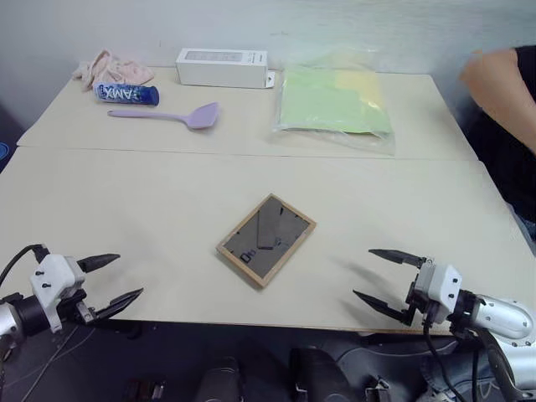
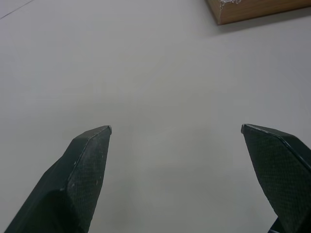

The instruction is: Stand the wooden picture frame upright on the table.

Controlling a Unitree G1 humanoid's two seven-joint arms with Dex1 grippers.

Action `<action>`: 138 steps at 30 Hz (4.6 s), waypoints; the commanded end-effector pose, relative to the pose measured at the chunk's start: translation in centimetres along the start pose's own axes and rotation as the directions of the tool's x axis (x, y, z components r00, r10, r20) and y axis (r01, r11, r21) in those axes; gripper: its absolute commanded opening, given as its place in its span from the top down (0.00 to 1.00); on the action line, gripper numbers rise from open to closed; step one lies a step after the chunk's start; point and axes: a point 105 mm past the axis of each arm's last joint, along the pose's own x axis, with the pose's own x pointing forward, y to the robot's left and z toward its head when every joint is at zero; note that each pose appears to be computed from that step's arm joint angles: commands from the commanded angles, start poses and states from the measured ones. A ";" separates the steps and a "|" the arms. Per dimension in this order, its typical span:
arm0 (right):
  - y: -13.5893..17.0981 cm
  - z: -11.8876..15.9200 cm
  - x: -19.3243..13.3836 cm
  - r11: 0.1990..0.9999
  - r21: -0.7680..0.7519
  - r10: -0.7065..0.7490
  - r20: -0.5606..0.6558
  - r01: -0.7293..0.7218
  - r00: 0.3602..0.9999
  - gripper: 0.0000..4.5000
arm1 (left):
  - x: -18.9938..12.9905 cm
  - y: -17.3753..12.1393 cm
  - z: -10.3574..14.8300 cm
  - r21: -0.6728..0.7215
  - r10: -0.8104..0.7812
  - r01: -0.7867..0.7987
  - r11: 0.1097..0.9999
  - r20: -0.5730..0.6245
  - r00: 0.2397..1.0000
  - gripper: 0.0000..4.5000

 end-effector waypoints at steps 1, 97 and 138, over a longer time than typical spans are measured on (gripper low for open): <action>-0.1 0.7 0.3 1.000 -0.020 -0.007 0.025 0.008 1.000 0.01 | 0.0 0.0 0.7 0.025 0.003 -0.004 1.000 0.022 1.000 0.00; -2.6 8.7 11.0 0.907 0.331 0.207 0.192 -0.262 0.959 0.14 | 16.6 -7.3 10.0 -0.654 -0.430 0.489 0.577 0.266 0.863 0.72; -5.1 6.8 6.8 0.819 -0.571 0.202 0.202 -0.053 0.958 0.07 | 11.4 -6.3 12.0 -0.839 -0.636 0.544 -0.010 0.425 0.644 0.72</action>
